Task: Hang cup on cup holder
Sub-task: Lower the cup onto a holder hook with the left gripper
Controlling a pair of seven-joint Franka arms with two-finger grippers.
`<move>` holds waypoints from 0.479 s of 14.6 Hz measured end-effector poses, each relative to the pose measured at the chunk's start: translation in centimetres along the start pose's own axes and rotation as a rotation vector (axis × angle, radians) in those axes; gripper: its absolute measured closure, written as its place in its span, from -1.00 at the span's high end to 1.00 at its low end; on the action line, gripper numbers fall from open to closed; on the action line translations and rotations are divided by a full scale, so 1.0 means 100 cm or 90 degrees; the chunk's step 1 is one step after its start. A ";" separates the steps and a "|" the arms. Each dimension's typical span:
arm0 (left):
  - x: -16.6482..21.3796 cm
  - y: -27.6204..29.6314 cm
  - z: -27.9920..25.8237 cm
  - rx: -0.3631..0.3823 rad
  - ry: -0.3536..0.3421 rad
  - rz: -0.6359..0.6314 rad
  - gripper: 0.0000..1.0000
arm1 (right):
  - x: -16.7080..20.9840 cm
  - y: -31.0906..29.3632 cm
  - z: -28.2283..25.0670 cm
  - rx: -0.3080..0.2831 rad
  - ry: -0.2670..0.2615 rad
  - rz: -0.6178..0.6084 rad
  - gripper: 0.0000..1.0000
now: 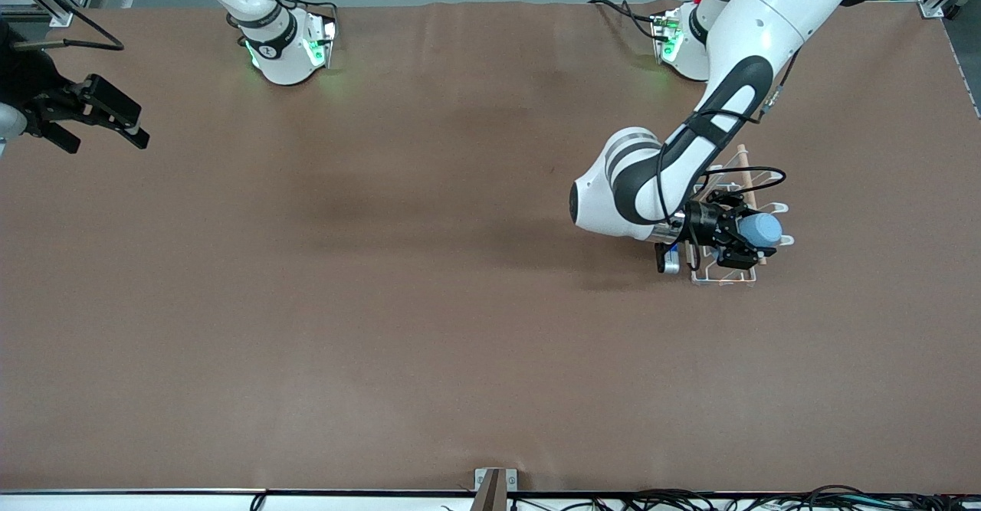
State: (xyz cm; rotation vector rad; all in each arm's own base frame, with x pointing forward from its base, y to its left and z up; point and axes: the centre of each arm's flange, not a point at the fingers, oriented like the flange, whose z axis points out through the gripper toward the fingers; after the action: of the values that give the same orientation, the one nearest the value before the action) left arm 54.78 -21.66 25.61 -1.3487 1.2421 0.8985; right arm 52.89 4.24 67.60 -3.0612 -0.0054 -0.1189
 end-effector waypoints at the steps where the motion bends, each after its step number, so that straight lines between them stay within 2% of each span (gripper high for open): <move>1: 0.002 0.001 0.001 0.000 -0.001 0.001 0.46 | 0.000 0.000 0.001 0.000 -0.004 0.005 1.00; 3: 0.007 0.003 0.001 0.000 -0.001 0.004 0.47 | 0.000 0.001 0.002 0.000 -0.006 0.012 1.00; 4: 0.008 0.004 0.001 0.000 -0.001 0.004 0.56 | 0.000 0.001 0.002 -0.001 -0.007 0.013 1.00; 6: 0.010 0.004 -0.001 0.003 -0.001 -0.002 0.95 | 0.001 0.002 0.004 -0.001 -0.009 0.014 1.00; 7: 0.010 0.004 -0.002 0.005 -0.001 -0.004 1.00 | 0.001 0.001 0.004 -0.001 -0.009 0.014 1.00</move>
State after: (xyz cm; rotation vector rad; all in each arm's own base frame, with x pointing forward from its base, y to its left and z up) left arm 54.50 -21.96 24.63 -1.3454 1.2390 0.8898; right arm 53.05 4.13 67.23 -3.0619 0.0264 -0.0966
